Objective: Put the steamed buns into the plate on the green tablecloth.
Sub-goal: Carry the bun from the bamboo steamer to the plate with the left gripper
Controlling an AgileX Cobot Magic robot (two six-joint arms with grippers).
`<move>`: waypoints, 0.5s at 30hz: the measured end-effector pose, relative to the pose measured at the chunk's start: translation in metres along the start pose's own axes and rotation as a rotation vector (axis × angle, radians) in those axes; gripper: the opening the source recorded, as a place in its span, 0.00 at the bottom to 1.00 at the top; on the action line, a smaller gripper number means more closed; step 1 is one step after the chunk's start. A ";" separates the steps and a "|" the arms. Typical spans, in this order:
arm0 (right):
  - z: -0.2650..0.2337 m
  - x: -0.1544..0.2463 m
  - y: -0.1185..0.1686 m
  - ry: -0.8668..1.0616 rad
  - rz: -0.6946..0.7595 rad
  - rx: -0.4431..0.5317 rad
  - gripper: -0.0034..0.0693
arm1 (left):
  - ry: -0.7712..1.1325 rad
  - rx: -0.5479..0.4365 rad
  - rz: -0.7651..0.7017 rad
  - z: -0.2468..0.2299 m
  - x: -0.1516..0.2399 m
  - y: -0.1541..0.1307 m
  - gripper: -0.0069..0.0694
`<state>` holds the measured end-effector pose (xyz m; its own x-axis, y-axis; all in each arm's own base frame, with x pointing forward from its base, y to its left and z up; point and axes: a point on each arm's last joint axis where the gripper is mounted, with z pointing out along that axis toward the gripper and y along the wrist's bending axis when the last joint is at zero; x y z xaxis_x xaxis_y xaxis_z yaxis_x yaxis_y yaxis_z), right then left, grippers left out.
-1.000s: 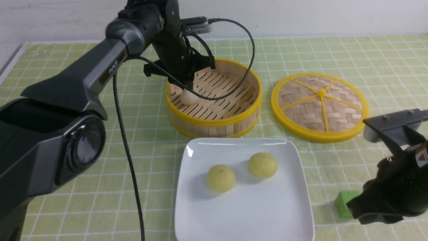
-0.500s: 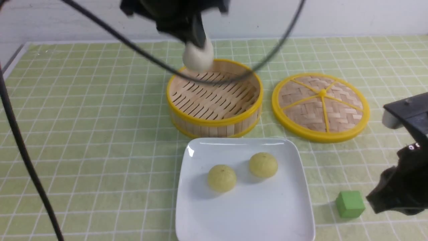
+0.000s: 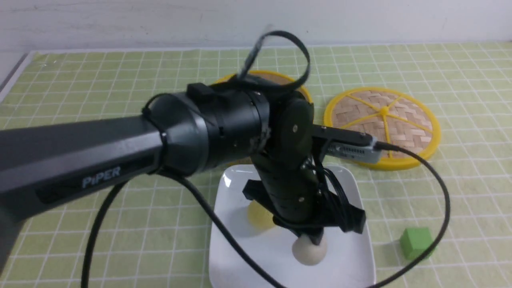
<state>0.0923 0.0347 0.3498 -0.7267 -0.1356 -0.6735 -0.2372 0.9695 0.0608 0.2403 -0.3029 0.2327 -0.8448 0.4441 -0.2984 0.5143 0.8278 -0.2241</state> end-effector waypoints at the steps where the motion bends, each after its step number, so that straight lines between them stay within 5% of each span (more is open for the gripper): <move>1: -0.005 0.003 -0.001 -0.010 0.001 0.000 0.18 | -0.003 0.001 0.001 0.004 -0.001 -0.001 0.36; 9: -0.043 0.037 -0.016 -0.068 0.037 0.035 0.09 | 0.022 -0.024 0.012 0.021 -0.006 -0.001 0.70; 15: -0.062 0.069 -0.024 -0.283 0.053 -0.005 0.03 | -0.007 -0.062 0.061 0.003 -0.020 -0.004 0.73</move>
<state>0.0078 -0.0111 0.3474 -0.5293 -0.0219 -0.8481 -0.2079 0.9725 0.1046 0.2555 -0.3159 0.2364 -0.8111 0.4920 -0.3164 0.5544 0.8190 -0.1477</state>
